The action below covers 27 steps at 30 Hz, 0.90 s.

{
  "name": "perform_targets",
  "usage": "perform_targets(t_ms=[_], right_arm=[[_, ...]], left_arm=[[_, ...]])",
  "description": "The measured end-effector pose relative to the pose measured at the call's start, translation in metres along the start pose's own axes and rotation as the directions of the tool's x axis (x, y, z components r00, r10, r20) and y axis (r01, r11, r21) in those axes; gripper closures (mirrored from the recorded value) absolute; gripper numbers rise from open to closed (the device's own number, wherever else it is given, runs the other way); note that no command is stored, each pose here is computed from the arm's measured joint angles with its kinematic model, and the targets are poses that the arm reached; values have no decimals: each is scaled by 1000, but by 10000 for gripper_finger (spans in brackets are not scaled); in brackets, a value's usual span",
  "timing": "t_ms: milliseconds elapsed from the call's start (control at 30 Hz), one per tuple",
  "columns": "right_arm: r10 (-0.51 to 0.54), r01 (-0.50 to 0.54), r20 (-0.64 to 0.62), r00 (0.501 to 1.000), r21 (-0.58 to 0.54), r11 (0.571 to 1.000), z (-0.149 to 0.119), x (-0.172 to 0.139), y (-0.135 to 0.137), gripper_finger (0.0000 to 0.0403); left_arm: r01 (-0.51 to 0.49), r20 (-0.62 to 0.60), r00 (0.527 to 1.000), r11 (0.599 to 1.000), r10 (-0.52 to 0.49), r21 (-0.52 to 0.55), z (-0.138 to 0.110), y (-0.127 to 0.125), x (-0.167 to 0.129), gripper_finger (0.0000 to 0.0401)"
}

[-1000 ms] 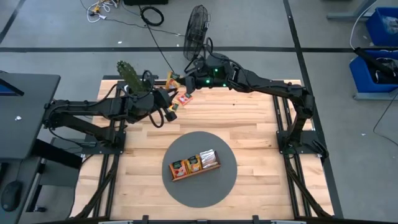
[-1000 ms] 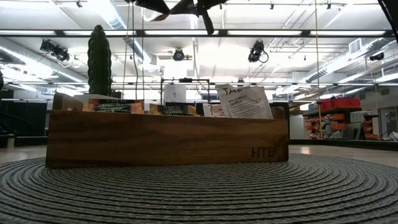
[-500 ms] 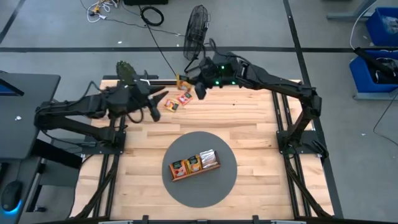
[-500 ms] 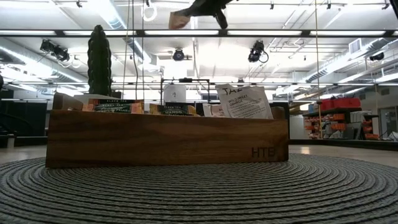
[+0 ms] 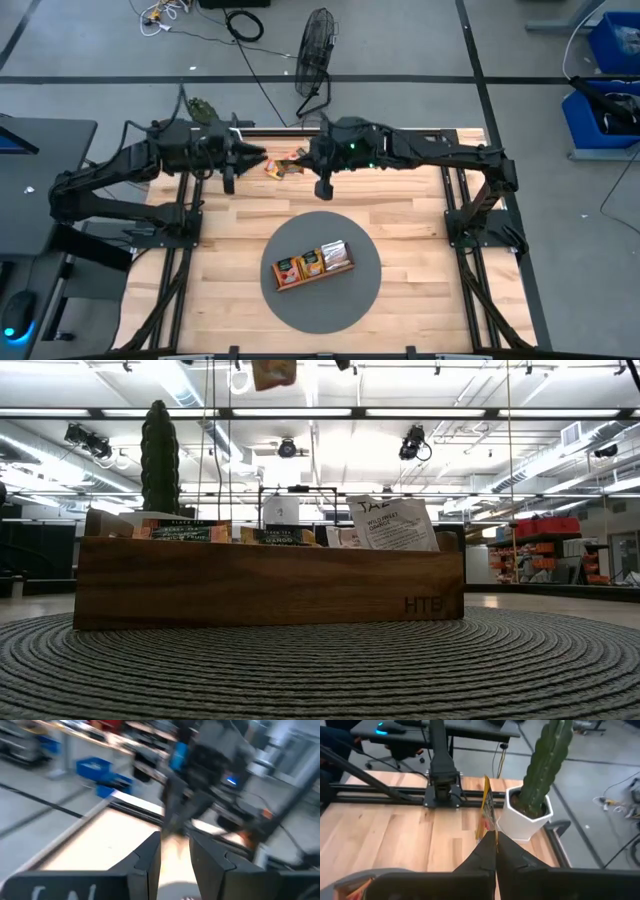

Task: Pick & Place Tea
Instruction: Put the bottom yellow tea bag into the middle section of the wooden organizer

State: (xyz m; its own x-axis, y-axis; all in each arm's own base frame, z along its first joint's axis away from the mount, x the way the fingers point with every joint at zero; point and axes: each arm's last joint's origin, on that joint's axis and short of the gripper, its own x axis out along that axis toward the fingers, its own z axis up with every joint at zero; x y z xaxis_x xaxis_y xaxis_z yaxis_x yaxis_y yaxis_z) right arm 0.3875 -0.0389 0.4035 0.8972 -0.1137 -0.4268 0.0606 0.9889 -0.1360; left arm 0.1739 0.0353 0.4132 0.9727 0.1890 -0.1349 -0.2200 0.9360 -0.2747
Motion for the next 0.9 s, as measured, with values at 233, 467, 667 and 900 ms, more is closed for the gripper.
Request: perform_targets(t_ms=[233, 467, 667, 900], right_arm=[[-11, 11, 29, 1000, 11, 1000, 5, -1, 13, 403], [17, -18, 34, 999, 21, 1000, 6, -1, 23, 403], [35, -36, 43, 998, 29, 999, 7, -1, 25, 403], [37, -39, 39, 999, 40, 998, 6, -1, 25, 403]], left_arm=[[60, -75, 996, 998, -58, 20, -6, 0, 11, 266], [65, -134, 989, 998, -61, 25, -14, 0, 26, 198], [62, -155, 986, 998, -59, 17, -17, 1, 32, 194], [74, -160, 985, 997, -70, 15, -17, 1, 33, 332]])
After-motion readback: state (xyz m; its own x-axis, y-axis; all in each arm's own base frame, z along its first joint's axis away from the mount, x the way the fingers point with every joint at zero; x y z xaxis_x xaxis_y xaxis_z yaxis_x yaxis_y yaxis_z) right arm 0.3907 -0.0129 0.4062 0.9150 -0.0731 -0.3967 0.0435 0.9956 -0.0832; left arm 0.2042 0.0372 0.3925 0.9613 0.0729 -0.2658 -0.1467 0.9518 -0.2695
